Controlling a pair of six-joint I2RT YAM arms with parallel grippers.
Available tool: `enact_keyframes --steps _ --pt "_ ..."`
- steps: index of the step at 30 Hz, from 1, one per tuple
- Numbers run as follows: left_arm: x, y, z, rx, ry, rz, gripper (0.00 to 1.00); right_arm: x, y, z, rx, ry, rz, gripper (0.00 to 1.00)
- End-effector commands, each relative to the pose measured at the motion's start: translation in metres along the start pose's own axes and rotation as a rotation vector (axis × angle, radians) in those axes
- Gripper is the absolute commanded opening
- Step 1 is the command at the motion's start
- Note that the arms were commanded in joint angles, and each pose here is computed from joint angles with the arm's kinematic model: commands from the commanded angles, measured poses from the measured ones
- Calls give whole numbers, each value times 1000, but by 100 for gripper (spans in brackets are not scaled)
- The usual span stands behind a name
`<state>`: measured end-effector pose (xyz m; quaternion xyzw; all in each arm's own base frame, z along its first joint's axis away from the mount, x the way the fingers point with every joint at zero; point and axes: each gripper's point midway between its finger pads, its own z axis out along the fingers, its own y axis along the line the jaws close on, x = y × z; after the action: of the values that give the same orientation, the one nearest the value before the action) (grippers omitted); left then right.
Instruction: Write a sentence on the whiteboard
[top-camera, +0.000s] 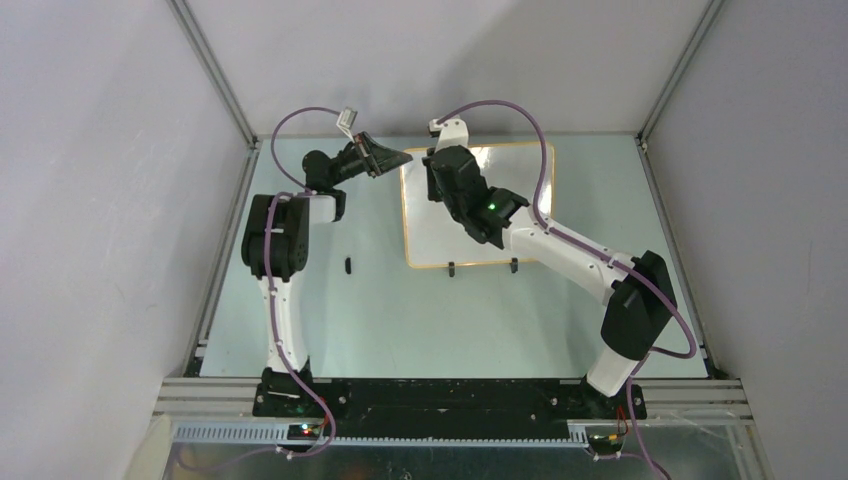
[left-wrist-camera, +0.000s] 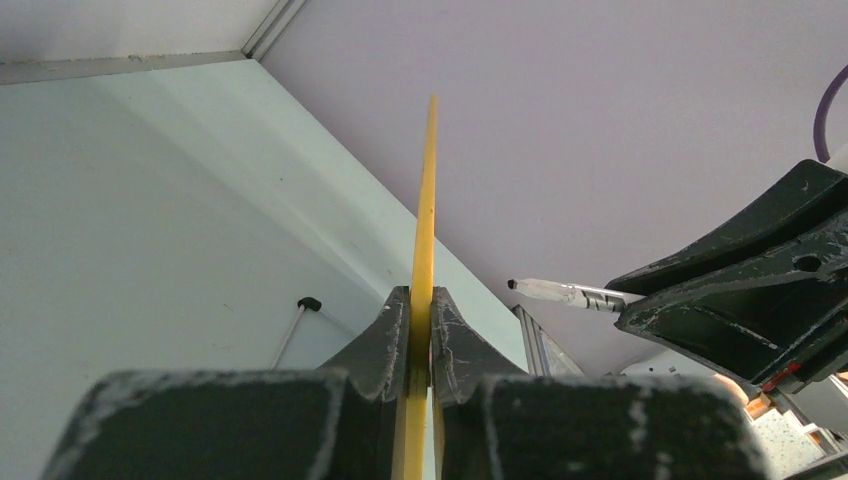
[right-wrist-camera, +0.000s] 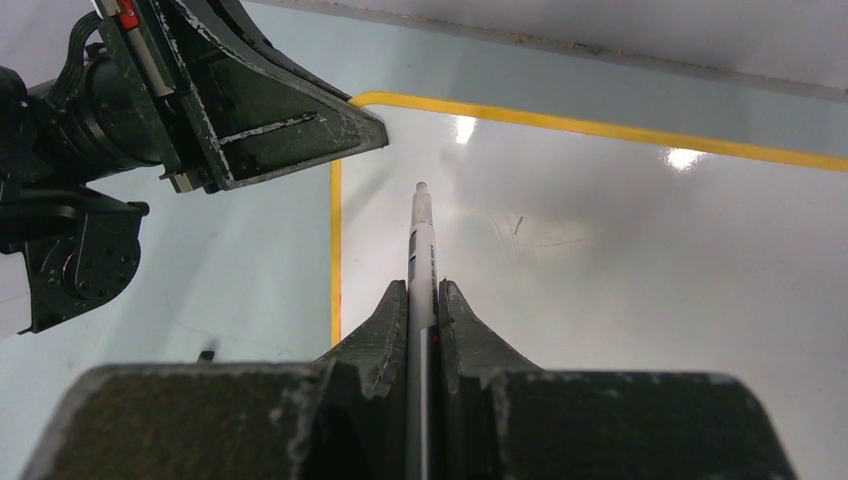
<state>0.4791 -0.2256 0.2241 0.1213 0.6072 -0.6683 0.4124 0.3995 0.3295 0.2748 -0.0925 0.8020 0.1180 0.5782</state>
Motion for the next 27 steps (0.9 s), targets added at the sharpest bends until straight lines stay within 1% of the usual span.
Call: enact_keyframes --steps 1,8,27 --pt "-12 -7 1 25 -15 54 0 -20 9 -7 -21 -51 22 0" --pt "-12 -8 -1 23 -19 55 0 -19 15 -5 -31 -47 15 0" --pt "-12 -11 -1 33 -22 55 0 -19 21 18 -9 -16 -17 0"
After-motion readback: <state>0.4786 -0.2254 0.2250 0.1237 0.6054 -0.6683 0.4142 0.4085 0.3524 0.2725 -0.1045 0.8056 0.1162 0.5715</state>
